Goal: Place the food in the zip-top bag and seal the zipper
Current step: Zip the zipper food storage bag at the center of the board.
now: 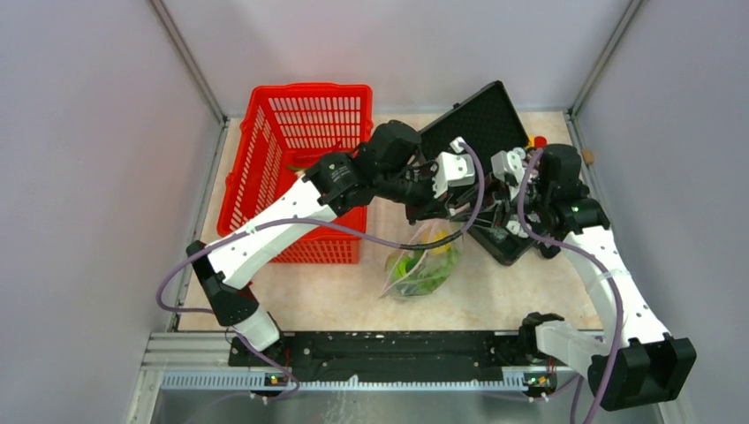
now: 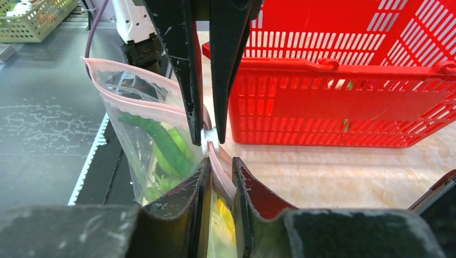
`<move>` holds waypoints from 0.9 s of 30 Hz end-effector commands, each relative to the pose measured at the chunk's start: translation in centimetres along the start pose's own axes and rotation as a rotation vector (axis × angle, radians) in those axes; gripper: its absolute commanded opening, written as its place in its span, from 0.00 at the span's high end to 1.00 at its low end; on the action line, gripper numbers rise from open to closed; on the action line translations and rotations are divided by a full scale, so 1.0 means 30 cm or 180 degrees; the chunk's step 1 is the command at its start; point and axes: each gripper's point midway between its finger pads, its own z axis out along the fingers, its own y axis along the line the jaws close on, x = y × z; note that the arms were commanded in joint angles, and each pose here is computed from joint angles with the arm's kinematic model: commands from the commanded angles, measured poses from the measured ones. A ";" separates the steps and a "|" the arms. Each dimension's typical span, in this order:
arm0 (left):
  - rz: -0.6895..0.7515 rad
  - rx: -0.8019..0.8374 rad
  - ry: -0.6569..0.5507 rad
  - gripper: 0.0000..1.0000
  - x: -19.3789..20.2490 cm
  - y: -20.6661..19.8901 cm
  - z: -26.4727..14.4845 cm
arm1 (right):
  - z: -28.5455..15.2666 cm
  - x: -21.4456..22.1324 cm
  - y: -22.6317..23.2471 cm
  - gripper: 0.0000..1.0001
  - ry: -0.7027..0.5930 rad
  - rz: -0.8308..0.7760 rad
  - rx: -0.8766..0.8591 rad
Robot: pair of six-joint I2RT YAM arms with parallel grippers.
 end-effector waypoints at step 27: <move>-0.0089 -0.0157 0.0052 1.00 0.065 -0.045 -0.089 | -0.037 -0.052 -0.061 1.00 0.0161 -0.0180 0.0675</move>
